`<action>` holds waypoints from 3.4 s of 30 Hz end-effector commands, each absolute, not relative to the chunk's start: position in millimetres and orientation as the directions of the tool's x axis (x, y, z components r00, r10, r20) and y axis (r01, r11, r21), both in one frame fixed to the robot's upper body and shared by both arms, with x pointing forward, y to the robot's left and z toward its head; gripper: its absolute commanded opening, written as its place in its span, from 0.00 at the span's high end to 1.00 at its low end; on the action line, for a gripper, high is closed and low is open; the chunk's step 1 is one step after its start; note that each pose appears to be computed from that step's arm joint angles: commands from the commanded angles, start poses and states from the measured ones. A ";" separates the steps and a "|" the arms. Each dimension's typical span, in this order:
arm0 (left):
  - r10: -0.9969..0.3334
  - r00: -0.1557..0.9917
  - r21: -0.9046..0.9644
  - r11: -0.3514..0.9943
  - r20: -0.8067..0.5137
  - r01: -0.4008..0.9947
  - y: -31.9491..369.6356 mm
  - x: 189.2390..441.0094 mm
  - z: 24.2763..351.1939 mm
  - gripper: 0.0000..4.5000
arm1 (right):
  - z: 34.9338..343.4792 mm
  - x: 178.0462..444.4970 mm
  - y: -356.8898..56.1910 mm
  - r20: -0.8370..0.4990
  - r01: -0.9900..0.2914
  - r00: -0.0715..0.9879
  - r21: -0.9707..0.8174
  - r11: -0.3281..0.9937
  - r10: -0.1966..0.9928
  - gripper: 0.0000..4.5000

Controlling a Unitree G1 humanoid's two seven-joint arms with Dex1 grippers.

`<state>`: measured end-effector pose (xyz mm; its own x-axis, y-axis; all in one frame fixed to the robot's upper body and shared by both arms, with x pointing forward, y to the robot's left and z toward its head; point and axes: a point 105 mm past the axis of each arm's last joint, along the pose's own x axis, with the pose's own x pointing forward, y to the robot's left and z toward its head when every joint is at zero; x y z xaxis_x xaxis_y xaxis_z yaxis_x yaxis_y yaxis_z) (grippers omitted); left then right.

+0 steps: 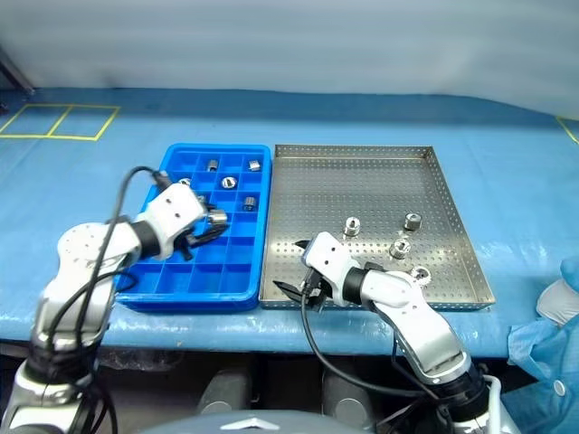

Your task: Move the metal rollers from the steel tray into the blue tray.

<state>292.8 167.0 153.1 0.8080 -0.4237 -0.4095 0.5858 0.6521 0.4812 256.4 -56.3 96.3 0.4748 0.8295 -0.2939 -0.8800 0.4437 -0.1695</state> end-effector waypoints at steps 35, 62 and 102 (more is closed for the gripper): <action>-0.637 0.758 0.265 0.713 -0.144 0.649 116.8 275.6 181.8 0.02 | 108.4 264.4 -63.6 -0.275 -0.844 0.535 -0.221 0.489 0.799 0.00; -0.871 0.277 0.236 0.192 -0.406 0.952 -31.0 355.7 93.4 0.02 | 97.9 255.9 -160.3 -0.332 -0.406 0.892 -0.293 0.865 0.306 0.00; -0.729 0.665 0.299 0.606 -0.163 0.738 29.7 396.7 153.5 0.02 | 95.7 268.6 -142.3 -0.313 -0.459 0.874 -0.281 0.843 0.371 0.00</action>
